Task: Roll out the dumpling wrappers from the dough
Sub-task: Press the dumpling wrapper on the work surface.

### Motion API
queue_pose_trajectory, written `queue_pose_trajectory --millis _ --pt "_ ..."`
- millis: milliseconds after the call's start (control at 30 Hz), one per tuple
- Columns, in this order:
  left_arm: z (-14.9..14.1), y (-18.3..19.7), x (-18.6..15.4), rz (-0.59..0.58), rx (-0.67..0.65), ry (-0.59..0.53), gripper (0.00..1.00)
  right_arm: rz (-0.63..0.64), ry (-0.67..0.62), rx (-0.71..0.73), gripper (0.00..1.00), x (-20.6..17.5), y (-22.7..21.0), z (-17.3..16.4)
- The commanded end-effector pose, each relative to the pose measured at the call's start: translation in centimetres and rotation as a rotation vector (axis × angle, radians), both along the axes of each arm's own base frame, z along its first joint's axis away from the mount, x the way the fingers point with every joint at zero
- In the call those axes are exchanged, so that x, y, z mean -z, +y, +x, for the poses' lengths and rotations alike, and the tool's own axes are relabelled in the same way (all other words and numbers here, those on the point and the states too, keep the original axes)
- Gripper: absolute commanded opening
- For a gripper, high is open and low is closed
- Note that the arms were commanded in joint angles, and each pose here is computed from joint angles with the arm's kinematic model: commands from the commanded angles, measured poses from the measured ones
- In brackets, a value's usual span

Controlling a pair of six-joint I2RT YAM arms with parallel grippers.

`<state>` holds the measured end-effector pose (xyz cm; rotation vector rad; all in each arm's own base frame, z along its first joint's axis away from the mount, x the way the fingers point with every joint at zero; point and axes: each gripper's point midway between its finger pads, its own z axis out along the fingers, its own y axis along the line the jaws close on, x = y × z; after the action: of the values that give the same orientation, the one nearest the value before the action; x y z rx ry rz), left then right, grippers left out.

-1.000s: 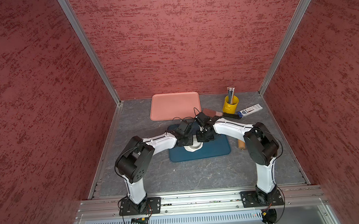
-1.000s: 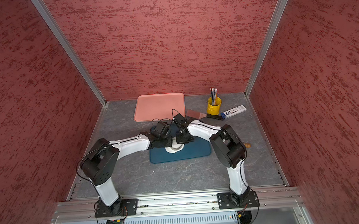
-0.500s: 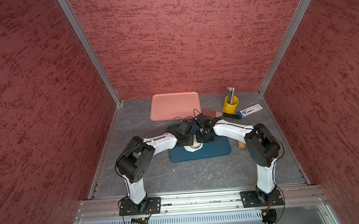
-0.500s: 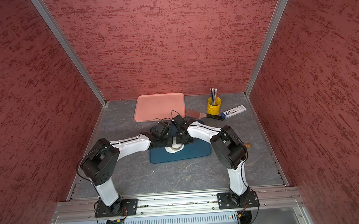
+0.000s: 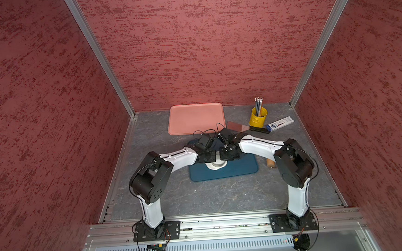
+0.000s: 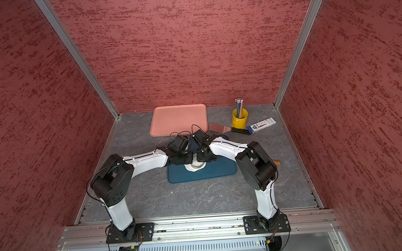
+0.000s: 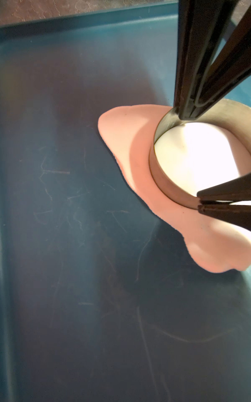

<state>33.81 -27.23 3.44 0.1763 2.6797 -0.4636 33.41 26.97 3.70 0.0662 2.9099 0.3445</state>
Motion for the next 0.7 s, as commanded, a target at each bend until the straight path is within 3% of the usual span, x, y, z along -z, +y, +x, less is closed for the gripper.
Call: queue_pose_trajectory --millis 0,167,367,500,667 --pt "-4.3 -1.2 3.7 0.0 0.029 0.149 0.02 0.074 0.057 -0.001 0.0 0.9 0.9 0.4" --pt "-6.0 -1.3 3.9 -0.019 0.003 0.156 0.03 -0.093 -0.035 -0.012 0.0 0.0 -1.7 3.4" --pt "-2.2 -0.7 4.1 -0.022 -0.018 0.124 0.02 0.043 0.045 -0.077 0.0 0.0 2.5 -1.0" --pt "-0.1 -0.4 3.9 -0.015 -0.026 0.092 0.01 0.205 0.118 -0.07 0.0 0.1 5.6 -4.1" --pt "-2.4 -1.7 3.7 -0.016 0.012 0.112 0.01 0.114 0.066 -0.019 0.0 0.8 2.5 -0.9"
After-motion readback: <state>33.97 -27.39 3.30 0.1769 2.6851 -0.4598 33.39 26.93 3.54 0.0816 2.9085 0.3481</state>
